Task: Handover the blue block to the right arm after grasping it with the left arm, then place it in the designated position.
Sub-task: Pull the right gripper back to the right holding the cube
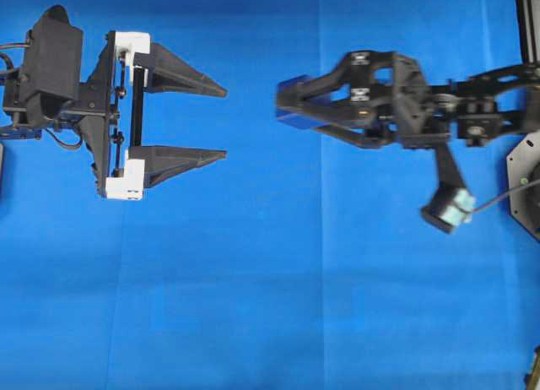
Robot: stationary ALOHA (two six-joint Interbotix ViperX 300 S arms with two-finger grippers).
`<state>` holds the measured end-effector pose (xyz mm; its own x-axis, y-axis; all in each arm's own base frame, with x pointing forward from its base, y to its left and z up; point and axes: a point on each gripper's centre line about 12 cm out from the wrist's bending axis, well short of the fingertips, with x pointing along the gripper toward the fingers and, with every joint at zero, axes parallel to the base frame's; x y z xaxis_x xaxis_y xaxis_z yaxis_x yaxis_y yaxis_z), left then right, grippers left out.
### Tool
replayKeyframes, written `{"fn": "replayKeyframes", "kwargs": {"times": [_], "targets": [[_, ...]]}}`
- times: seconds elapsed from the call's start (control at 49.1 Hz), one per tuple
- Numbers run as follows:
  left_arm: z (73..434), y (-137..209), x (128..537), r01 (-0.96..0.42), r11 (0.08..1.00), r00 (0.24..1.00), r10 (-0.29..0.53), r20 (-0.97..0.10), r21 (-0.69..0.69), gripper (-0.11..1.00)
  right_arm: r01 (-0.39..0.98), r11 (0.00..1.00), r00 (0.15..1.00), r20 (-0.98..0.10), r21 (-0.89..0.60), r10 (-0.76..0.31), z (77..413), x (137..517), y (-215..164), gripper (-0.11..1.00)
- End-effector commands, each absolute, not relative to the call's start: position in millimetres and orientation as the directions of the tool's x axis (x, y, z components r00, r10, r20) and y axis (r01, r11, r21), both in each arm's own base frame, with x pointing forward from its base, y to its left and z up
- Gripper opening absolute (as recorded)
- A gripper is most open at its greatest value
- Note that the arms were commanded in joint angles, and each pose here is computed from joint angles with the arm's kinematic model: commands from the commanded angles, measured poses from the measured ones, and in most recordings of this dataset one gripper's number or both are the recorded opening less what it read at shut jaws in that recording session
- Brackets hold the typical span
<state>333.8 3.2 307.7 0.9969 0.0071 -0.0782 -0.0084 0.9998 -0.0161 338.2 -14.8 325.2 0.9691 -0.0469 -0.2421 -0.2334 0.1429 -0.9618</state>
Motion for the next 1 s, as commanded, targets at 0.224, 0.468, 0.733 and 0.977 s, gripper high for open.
{"fn": "replayKeyframes", "kwargs": {"times": [0.224,0.468,0.733,0.977], "targets": [[318,3,333,-0.008,1.0,0.999,0.007,-0.048,-0.016,0.93,-0.2,0.14,0.974,-0.212,-0.97,-0.077,338,309,-11,0.47],[317,3,334,-0.008,1.0,0.999,0.007,-0.051,-0.018,0.93,-0.203,0.139,0.974,-0.214,-0.969,-0.075,337,307,-9,0.47],[317,3,334,-0.008,1.0,0.999,0.007,-0.051,-0.018,0.93,-0.198,0.163,0.975,-0.212,-0.966,-0.071,338,307,-9,0.47],[317,3,334,-0.008,1.0,0.999,0.007,-0.051,-0.018,0.93,-0.171,0.406,0.974,-0.216,-0.898,-0.067,338,307,-8,0.47]]}}
